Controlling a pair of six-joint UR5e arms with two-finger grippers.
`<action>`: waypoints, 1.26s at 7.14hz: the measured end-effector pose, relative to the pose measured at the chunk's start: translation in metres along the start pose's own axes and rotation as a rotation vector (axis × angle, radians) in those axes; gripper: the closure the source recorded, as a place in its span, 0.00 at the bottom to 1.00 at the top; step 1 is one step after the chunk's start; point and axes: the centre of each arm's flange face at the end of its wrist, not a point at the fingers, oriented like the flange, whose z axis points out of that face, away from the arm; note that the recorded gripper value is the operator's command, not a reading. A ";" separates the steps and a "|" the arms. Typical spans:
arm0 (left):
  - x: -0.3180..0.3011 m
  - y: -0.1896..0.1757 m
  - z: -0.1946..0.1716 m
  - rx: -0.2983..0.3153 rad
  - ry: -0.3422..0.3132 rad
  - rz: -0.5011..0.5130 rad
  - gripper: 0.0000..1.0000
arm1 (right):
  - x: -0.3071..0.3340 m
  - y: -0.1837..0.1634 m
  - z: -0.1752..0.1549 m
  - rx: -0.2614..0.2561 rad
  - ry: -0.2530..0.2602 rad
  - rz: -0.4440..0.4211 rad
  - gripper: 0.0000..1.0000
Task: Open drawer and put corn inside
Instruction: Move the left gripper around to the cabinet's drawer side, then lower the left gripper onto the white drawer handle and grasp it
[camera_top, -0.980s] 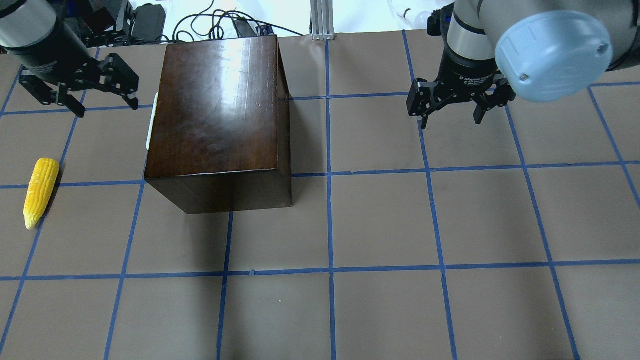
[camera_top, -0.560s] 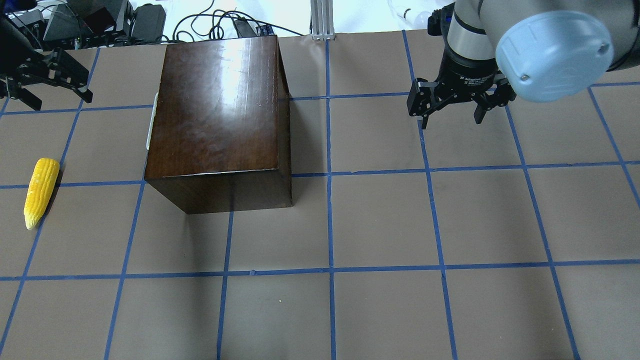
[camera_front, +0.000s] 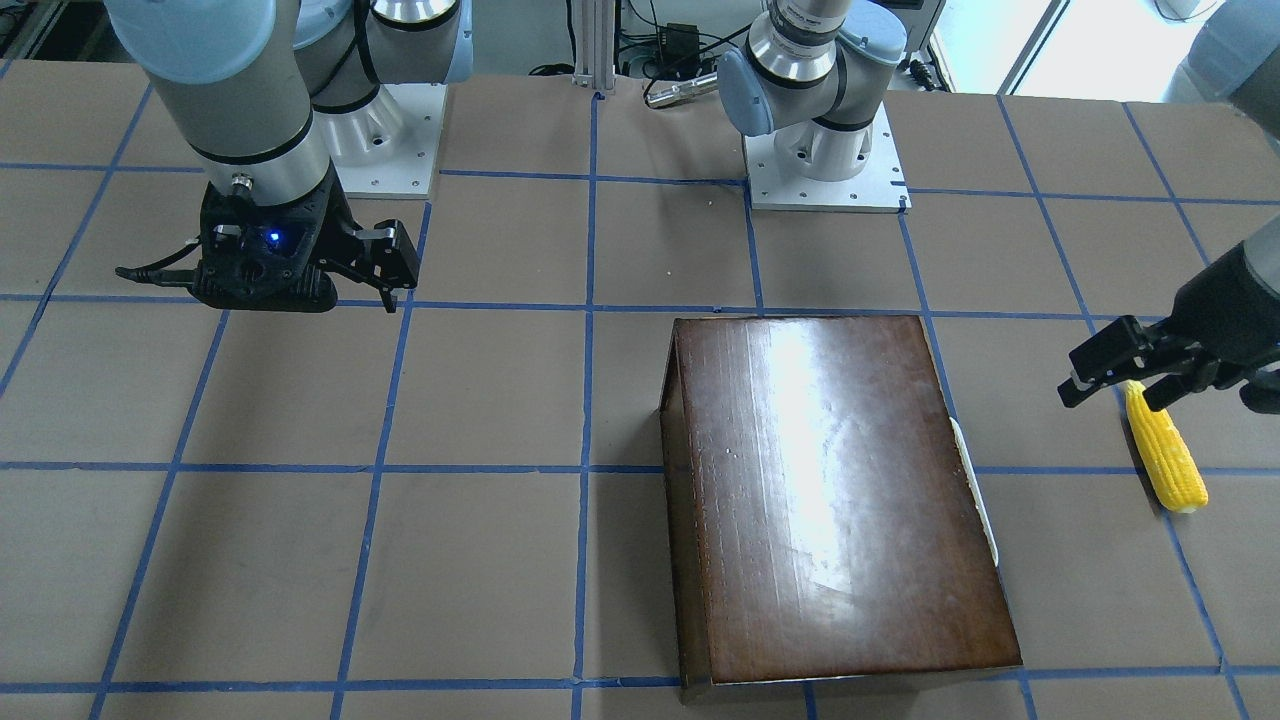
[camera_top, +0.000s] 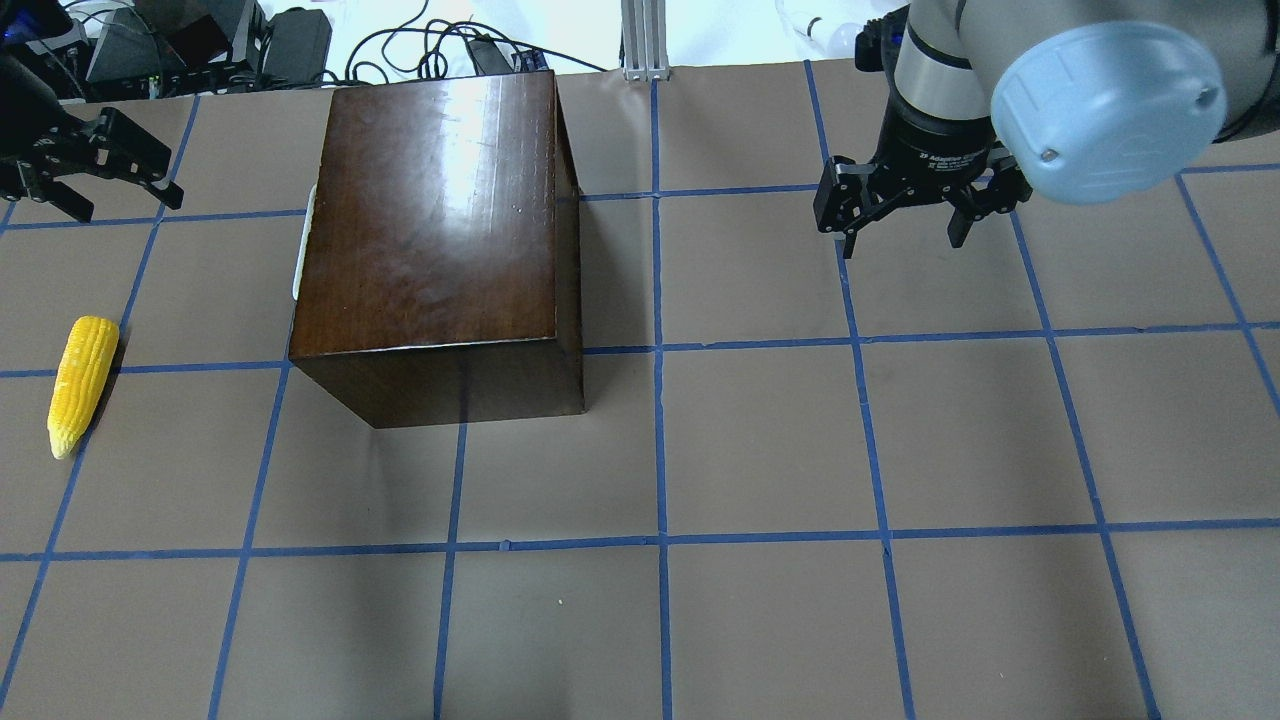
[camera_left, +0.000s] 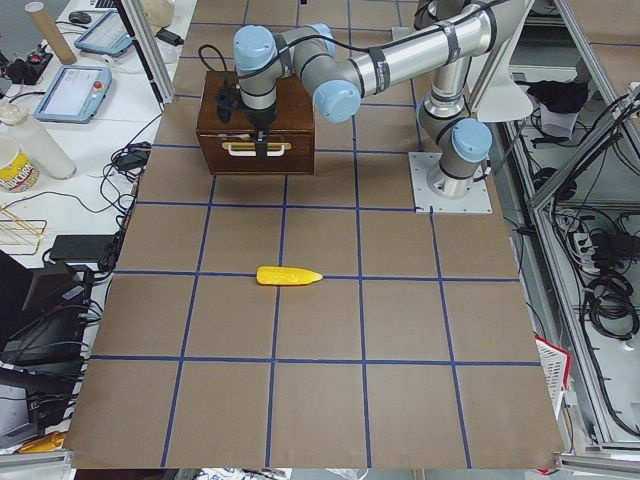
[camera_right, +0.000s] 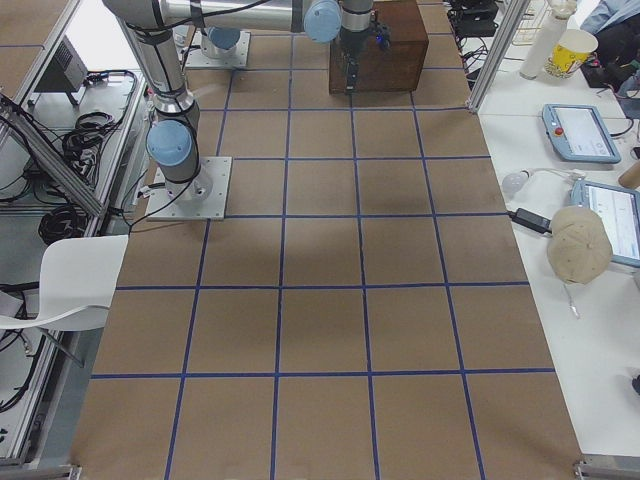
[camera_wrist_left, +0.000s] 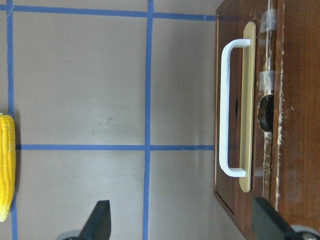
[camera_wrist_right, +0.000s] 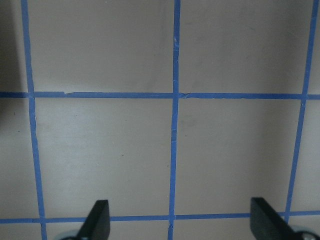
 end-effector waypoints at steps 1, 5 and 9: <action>-0.005 -0.008 0.021 -0.010 0.028 -0.003 0.00 | 0.000 0.000 0.000 -0.001 0.000 0.000 0.00; -0.008 -0.030 0.079 -0.023 0.154 0.012 0.00 | 0.000 0.000 0.000 -0.001 -0.001 0.000 0.00; -0.004 -0.032 0.115 -0.055 0.199 0.099 0.00 | 0.000 0.000 0.000 0.000 -0.001 0.000 0.00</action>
